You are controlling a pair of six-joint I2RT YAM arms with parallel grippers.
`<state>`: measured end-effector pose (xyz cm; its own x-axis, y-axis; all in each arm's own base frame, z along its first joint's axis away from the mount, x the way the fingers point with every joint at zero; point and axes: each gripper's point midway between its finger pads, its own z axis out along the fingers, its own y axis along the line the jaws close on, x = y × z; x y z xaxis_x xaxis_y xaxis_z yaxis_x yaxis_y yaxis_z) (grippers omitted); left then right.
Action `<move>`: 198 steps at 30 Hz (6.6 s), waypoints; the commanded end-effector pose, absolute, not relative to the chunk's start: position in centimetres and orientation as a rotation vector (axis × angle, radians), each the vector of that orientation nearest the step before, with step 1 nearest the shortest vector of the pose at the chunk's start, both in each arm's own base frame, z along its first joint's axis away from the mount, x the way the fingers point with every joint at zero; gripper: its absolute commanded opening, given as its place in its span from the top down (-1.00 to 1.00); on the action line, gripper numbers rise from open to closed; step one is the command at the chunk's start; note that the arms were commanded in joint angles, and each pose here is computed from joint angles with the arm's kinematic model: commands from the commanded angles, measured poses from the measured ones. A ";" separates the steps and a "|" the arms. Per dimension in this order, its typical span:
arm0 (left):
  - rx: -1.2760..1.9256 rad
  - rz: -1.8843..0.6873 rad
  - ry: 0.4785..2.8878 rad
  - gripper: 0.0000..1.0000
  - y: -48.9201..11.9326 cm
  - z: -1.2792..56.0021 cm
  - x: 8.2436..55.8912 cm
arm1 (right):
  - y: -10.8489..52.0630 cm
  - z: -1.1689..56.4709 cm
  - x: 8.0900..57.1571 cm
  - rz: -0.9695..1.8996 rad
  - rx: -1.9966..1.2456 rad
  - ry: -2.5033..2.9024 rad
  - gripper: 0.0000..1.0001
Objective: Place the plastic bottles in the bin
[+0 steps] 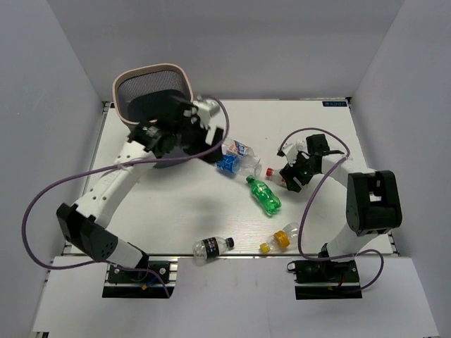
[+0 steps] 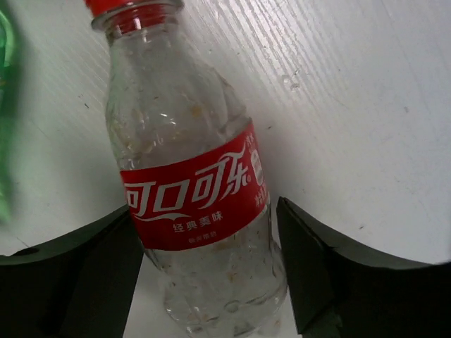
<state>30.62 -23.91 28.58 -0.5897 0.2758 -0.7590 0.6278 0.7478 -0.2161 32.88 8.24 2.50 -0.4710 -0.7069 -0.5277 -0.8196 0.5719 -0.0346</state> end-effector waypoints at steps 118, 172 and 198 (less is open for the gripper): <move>-0.353 0.282 1.543 -0.44 -9.0 48.3 43.4 | 10.3 13.0 18.9 0.881 -1.656 1.621 -0.58; 0.448 -0.775 2.355 -1.00 -22.6 13.9 20.4 | 28.2 43.0 36.6 0.511 -1.221 0.896 0.66; 0.439 -0.830 2.380 -1.00 -23.8 13.1 18.7 | 50.7 46.8 41.6 0.680 -1.018 0.586 -0.81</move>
<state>18.57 -23.15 11.88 -0.7954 0.1395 -0.5898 0.4610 0.7710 -0.4394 41.89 53.05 39.97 0.5673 0.1667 -0.8065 -0.8177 0.2304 -0.5275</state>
